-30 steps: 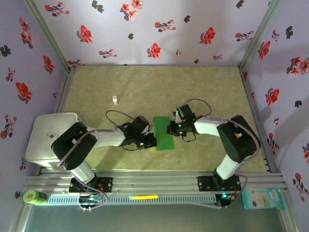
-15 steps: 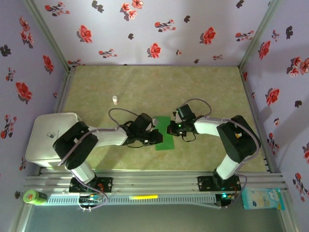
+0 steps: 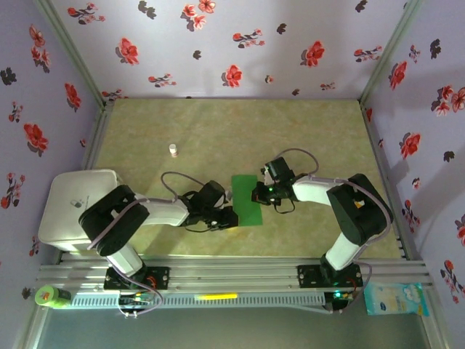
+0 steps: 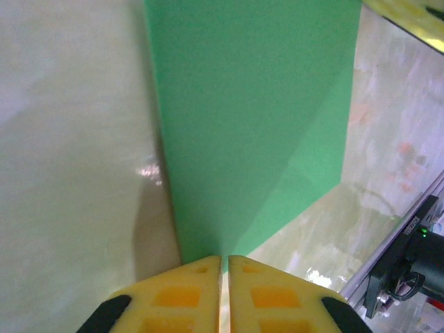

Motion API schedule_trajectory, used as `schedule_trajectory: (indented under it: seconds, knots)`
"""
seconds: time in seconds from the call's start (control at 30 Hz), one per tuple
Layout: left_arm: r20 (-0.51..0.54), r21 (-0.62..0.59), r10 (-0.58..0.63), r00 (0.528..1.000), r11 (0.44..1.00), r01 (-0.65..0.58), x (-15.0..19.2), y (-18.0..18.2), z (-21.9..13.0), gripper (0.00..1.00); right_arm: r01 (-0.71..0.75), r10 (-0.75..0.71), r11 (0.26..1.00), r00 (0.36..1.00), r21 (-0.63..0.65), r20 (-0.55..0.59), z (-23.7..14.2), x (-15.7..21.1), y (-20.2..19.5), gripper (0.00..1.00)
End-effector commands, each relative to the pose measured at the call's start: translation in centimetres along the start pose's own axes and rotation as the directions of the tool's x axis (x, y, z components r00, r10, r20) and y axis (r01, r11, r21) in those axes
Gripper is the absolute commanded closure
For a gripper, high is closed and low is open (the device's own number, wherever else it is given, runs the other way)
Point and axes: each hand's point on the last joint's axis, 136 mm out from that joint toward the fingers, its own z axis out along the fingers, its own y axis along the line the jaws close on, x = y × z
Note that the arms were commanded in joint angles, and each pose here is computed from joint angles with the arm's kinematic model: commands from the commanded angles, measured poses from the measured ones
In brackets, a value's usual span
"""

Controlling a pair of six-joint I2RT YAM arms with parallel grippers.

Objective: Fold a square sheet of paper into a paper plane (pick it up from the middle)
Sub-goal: First fold the square sheet of paper in half at the center of the table, then fold the triangle a second time at the center of the table.

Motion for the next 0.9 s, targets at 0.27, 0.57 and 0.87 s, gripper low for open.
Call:
schedule_trajectory:
  seconds: [0.27, 0.57, 0.87]
  knots:
    - [0.193, 0.081, 0.014, 0.981, 0.996, -0.03, -6.3, -2.9, -6.0, 0.89, -0.009, 0.008, 0.999, 1.0, 0.05, 0.011, -2.8, -0.7, 1.4, 0.92]
    - [0.225, 0.131, 0.036, 0.974, 0.989, -0.066, -14.0, -5.2, -5.3, 0.89, -0.094, 0.083, 0.993, 0.986, 0.069, 0.144, -7.9, -0.1, 1.1, 0.75]
    - [0.179, 0.13, 0.002, 0.984, 0.991, -0.025, -17.4, -3.8, -1.3, 0.9, -0.218, 0.221, 0.975, 0.966, -0.032, 0.137, -7.9, 3.2, -0.1, 0.66]
